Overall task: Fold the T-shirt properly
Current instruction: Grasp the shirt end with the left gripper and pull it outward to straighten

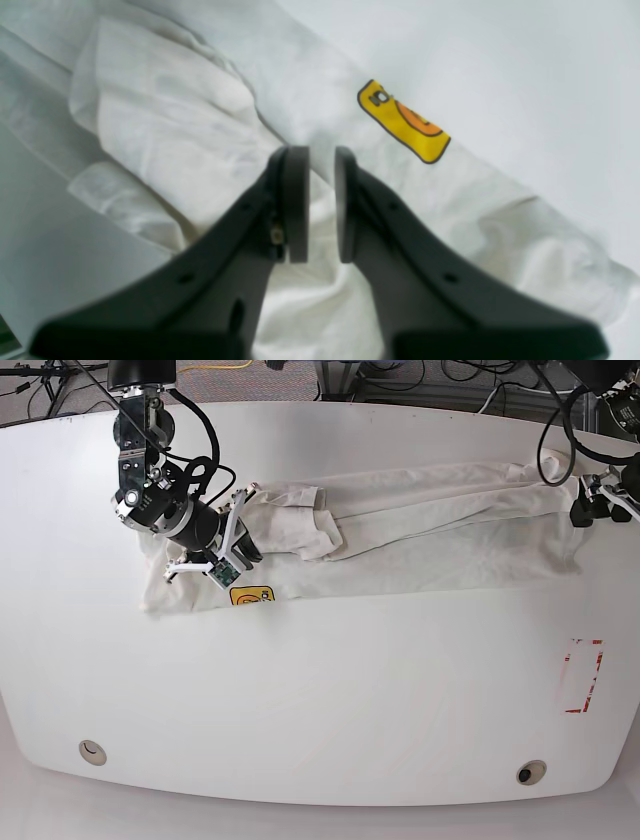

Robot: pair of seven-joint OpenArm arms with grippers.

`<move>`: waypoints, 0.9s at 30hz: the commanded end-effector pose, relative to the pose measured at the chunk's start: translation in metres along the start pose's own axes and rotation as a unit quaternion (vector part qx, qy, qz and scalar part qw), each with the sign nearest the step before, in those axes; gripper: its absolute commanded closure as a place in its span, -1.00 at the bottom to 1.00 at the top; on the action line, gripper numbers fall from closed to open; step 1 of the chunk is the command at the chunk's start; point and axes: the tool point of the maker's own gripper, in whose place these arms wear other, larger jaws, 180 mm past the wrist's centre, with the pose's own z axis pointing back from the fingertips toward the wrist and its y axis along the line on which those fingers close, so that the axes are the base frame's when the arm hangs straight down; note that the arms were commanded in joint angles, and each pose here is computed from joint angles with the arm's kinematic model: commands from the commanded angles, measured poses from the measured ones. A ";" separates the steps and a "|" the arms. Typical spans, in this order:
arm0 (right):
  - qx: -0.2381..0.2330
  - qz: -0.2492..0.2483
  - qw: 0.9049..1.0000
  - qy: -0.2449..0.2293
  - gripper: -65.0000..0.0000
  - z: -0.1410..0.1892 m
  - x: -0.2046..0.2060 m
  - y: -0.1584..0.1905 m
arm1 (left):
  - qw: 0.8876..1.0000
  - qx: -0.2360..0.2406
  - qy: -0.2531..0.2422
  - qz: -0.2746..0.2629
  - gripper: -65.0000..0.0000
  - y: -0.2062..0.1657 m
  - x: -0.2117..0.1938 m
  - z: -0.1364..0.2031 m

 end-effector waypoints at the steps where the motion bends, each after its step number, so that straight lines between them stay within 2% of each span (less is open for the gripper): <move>1: -0.006 0.005 1.000 -0.021 0.73 0.004 0.012 -0.005 | 1.000 -0.009 -0.007 0.015 -0.76 0.006 0.003 -0.002; 5: -0.007 0.006 1.000 -0.020 0.73 0.004 0.012 -0.006 | 1.000 -0.015 0.001 0.021 -0.76 0.004 -0.003 -0.007; 9: -0.005 0.004 1.000 -0.022 0.73 0.004 0.013 -0.005 | 0.999 -0.040 0.030 -0.004 -0.76 -0.016 -0.010 -0.022; 20: -0.005 0.004 1.000 -0.023 0.73 0.004 0.013 -0.005 | 0.995 -0.087 0.055 0.003 -0.75 -0.057 -0.035 -0.047; 23: -0.005 0.004 1.000 -0.023 0.73 0.004 0.013 -0.005 | 0.993 -0.096 0.061 -0.006 -0.53 -0.064 -0.037 -0.051; 26: -0.004 0.004 1.000 -0.024 0.73 0.004 0.013 -0.005 | 0.993 -0.097 0.066 -0.010 -0.02 -0.066 -0.038 -0.052; 27: -0.006 0.003 1.000 -0.024 0.73 0.004 0.013 -0.006 | 0.993 -0.098 0.066 -0.010 0.28 -0.066 -0.038 -0.052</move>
